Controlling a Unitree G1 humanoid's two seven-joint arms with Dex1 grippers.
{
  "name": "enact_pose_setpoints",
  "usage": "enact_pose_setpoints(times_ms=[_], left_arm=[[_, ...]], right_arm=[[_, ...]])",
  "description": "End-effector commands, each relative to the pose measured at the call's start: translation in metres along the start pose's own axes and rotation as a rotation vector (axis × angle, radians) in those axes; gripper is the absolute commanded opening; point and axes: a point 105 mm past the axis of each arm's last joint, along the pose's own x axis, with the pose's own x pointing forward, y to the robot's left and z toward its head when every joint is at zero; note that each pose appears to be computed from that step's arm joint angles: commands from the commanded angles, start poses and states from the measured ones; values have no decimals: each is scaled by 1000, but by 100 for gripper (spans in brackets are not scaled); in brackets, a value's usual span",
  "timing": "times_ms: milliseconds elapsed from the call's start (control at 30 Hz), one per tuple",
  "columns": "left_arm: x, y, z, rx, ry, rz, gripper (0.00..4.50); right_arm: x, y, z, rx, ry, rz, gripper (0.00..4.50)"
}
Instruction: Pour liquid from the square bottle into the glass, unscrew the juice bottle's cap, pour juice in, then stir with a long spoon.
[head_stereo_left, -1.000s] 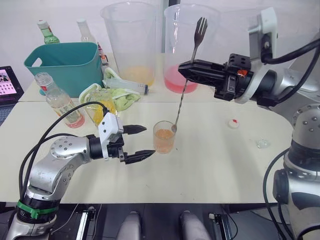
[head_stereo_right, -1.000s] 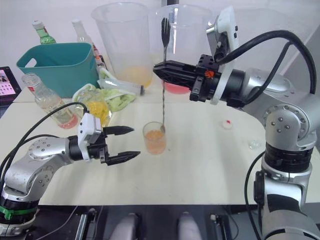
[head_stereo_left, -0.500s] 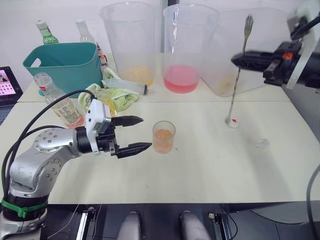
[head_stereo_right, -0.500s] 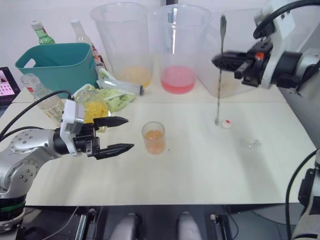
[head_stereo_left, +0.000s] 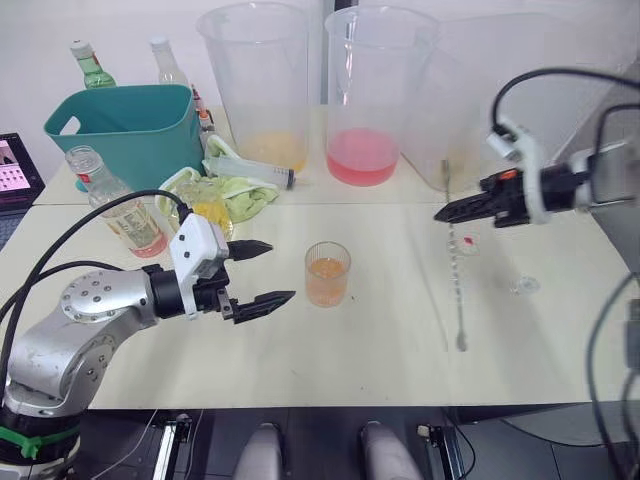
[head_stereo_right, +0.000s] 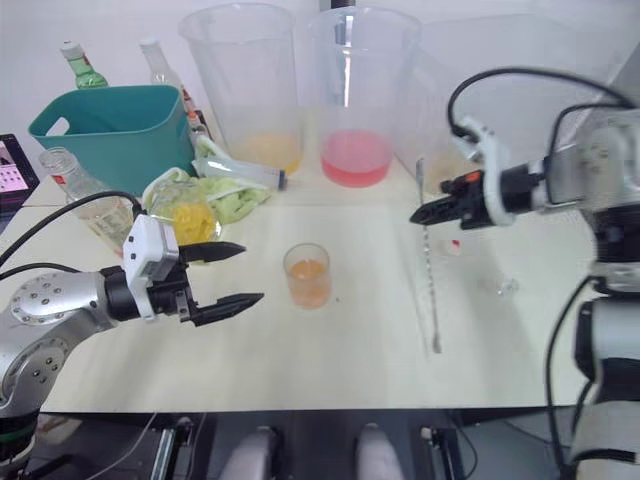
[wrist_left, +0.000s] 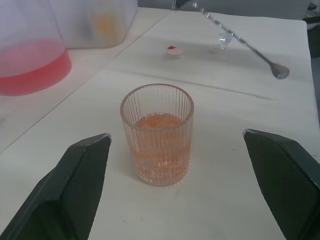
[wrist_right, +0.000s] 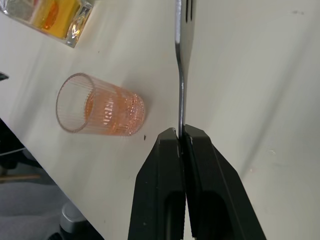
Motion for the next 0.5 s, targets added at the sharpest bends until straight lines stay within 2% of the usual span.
enact_pose_setpoints(times_ms=[33, 167, 333, 500], left_arm=[[-5, -2, 11, 53, -30, 34, 448], [-10, -2, 9, 60, -20, 56, 448], [-16, 7, 5, 81, -2, 121, 448], [-22, 9, -3, 95, 31, 153, 450]], right_arm=[[12, -16, 4, 37, -35, -64, 0], [35, -29, -4, 57, -13, -104, 0], [56, -32, -10, 83, 5, -93, 0], [63, -37, -17, 126, 8, -79, 164]])
